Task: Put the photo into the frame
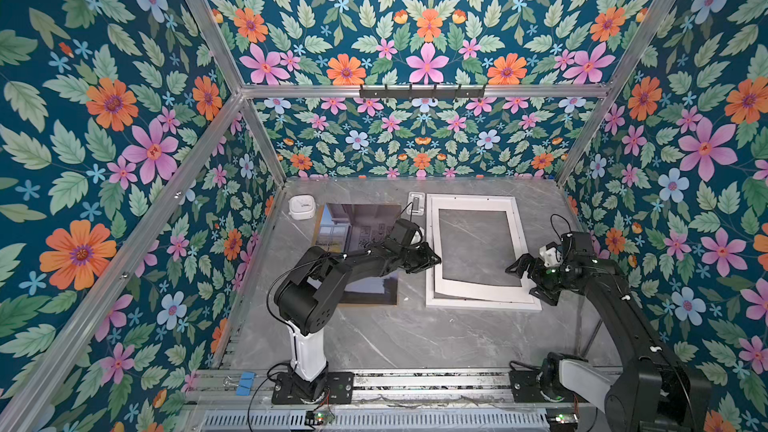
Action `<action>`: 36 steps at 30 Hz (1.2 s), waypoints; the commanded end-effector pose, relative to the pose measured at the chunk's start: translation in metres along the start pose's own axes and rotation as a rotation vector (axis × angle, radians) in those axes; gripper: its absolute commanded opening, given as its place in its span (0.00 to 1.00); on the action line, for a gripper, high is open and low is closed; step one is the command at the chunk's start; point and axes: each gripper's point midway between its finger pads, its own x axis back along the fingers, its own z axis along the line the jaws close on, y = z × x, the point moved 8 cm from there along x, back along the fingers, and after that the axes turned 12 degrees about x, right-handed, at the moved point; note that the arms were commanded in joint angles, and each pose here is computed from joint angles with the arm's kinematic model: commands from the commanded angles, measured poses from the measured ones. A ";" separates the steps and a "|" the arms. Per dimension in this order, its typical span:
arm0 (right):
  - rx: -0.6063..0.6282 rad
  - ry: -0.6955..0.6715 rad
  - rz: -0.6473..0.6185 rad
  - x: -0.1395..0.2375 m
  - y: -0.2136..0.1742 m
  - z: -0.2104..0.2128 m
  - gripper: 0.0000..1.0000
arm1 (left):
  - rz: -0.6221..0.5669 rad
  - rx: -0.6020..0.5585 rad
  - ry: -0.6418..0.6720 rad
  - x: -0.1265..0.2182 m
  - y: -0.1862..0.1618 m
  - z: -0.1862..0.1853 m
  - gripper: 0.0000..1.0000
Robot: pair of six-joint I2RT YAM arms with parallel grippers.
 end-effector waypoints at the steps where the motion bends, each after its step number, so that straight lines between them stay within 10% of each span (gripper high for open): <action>1: 0.011 0.043 -0.012 0.000 0.003 0.004 0.99 | -0.004 -0.030 0.051 0.001 0.001 0.001 0.39; 13: 0.110 0.111 0.045 -0.017 0.000 0.035 0.99 | -0.027 -0.099 0.292 0.031 0.008 0.007 0.60; 36: 0.422 0.241 0.273 -0.133 -0.029 0.187 0.97 | -0.221 0.039 0.479 0.153 0.053 0.096 0.62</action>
